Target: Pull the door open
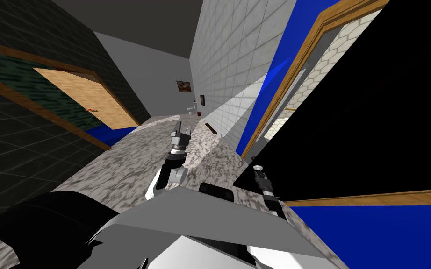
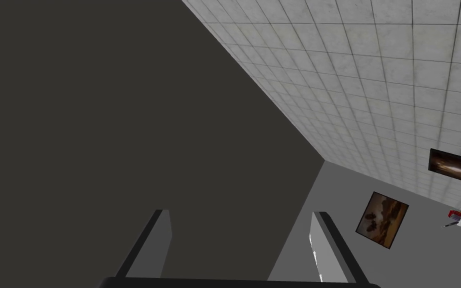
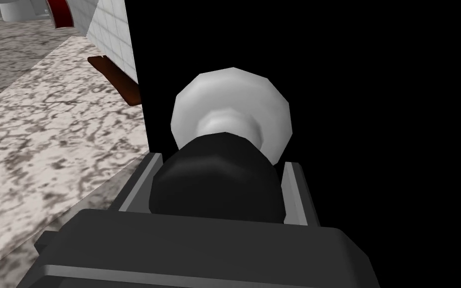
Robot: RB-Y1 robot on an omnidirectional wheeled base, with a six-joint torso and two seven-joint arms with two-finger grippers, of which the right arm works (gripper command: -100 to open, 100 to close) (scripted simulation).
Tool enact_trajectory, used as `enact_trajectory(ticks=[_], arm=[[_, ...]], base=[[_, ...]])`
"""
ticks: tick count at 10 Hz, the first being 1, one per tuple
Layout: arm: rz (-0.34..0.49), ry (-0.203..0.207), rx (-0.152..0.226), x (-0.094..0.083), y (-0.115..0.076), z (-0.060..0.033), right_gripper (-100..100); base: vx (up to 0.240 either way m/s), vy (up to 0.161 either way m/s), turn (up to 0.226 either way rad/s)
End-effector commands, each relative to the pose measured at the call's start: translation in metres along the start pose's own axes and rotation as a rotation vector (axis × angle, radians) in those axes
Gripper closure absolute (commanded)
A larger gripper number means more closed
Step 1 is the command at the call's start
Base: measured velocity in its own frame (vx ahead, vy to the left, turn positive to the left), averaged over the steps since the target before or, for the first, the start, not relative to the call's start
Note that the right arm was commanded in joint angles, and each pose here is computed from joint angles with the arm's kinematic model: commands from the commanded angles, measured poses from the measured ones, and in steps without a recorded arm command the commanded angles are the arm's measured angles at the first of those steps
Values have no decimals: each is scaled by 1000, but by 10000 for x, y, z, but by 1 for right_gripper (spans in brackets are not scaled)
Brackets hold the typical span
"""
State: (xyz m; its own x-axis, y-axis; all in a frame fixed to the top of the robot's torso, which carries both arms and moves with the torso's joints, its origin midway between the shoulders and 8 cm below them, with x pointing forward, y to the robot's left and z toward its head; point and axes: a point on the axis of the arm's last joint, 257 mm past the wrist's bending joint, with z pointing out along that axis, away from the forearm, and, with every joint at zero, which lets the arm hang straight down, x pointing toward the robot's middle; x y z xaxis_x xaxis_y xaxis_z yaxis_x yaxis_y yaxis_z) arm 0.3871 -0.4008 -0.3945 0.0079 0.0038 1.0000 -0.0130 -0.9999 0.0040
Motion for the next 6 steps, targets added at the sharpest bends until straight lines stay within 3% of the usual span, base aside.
enact_trajectory(ticks=[1, 3, 4, 6], arm=[[3, 8, 29, 25, -13, -57, 100], [2, 3, 33, 11, -26, -65, 100], [-2, 2, 70, -3, -83, -181, 100], [-5, 6, 104, 3, -131, -276, 100]], base=[[-205, -60, 74], [-151, -33, 45], [-97, -10, -12], [-118, -34, -23]])
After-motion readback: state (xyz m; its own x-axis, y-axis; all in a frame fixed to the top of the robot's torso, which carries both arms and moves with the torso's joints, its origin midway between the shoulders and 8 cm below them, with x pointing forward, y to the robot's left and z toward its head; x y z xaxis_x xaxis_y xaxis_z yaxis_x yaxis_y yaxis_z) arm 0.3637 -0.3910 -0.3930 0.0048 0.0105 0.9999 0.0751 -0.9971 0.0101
